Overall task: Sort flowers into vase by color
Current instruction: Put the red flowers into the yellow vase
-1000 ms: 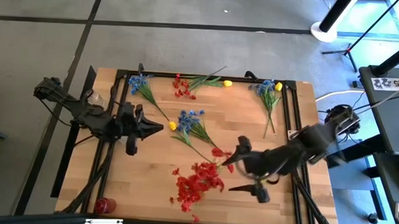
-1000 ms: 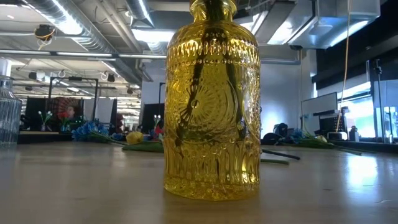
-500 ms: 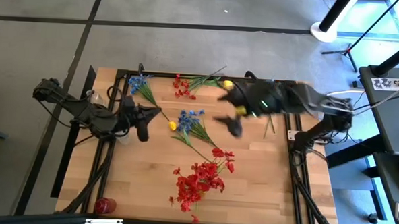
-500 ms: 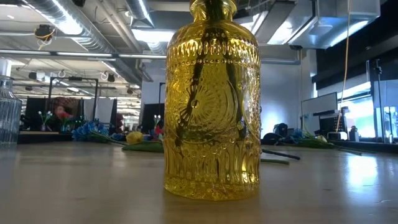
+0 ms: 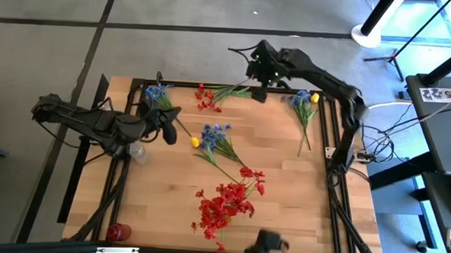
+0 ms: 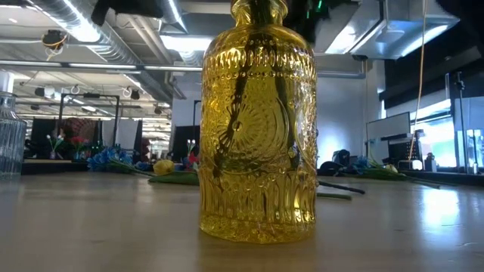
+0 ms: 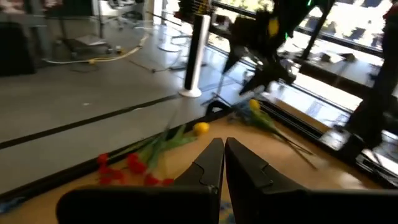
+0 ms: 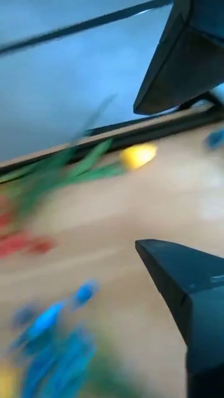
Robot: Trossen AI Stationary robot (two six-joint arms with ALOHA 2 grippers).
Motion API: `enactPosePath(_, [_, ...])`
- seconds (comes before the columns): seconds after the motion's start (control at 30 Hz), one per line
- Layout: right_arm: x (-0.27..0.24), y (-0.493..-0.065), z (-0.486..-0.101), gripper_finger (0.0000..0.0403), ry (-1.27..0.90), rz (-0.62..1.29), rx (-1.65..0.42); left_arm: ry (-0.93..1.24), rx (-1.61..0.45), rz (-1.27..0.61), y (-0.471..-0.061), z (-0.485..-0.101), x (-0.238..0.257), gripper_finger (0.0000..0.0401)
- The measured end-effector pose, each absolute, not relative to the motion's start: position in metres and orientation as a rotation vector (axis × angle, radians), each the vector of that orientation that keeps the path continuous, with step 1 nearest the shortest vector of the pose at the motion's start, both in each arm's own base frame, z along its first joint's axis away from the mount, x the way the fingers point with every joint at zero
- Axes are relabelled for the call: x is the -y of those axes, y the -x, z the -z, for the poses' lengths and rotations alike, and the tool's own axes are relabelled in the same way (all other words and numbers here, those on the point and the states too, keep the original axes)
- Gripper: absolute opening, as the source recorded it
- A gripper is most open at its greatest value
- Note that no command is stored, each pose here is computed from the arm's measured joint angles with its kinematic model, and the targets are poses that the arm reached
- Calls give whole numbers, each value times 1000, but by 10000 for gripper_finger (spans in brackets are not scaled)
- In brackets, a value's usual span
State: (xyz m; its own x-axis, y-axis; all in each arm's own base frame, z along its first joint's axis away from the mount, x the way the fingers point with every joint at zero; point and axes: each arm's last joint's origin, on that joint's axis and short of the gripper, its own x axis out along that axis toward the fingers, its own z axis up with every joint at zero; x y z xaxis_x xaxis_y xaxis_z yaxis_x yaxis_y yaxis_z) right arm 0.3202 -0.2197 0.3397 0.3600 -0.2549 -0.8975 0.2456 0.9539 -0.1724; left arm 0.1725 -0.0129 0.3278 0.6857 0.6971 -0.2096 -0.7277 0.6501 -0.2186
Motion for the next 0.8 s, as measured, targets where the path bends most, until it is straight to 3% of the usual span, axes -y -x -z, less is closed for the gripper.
enactPosePath(0.2, [281, -288, -306, 288, 72, 306, -1348, 247, -169, -888, -172, -325, -10, 14])
enactPosePath(0.37, [326, -260, -293, 253, 281, 249, -1426, 251, -202, -917, -172, -323, -25, 14])
enactPosePath(0.53, [365, -254, -266, 232, 411, 152, -1335, 231, -209, -974, -170, -323, -35, 14])
enactPosePath(0.8, [394, -285, -185, 207, 466, 5, -1222, 275, -176, -1043, -167, -323, -46, 14])
